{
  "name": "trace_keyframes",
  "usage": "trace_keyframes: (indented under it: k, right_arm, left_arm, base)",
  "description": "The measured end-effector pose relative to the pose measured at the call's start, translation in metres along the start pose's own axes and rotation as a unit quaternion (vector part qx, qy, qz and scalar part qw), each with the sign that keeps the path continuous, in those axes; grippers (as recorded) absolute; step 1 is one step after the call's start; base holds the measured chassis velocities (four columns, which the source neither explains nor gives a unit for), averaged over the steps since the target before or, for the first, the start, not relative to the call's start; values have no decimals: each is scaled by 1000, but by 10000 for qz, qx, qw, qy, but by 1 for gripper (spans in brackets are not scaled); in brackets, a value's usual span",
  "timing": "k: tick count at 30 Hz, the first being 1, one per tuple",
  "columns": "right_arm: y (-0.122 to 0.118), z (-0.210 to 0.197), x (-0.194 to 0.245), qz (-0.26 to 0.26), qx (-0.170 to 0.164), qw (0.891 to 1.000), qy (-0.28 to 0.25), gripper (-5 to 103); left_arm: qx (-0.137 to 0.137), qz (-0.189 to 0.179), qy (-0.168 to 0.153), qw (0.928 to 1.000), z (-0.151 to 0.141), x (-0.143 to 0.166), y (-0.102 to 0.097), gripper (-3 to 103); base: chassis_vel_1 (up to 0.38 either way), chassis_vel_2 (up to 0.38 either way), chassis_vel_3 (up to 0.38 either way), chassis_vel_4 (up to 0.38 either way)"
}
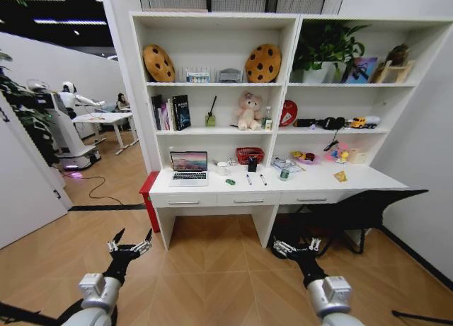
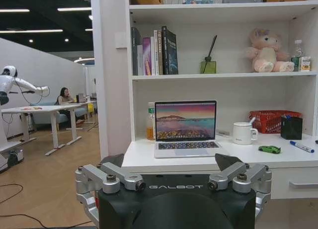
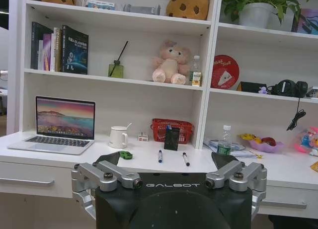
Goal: Organize the objects on the table.
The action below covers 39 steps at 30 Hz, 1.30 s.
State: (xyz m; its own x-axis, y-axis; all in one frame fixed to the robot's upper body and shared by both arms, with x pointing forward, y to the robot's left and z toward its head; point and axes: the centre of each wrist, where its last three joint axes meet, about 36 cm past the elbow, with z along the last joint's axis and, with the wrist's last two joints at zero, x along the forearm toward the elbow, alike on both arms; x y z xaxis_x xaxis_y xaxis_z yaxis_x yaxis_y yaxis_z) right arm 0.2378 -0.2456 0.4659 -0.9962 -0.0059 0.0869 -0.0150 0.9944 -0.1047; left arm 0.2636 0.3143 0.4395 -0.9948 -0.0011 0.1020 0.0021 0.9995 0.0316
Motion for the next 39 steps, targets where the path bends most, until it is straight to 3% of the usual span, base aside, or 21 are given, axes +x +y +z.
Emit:
trace_keyframes:
  k: [12, 27, 39]
  right_arm:
    - [1, 1, -3, -18, -6, 10000, -8, 100]
    - [-2, 2, -6, -47, -69, 10000, -36, 100]
    - [-2, 4, -7, -82, -71, 9999, -18, 100]
  left_arm:
    - [-79, -70, -132, 9999, 1, -5, -1, 100]
    - [-184, -101, -79, 9997, 4, -7, 1, 100]
    - [-186, -93, -73, 9998, 3, -9, 0, 100]
  base:
    - [0, 0, 0, 0]
    - [0, 0, 0, 0]
    - [-166, 160, 168, -154]
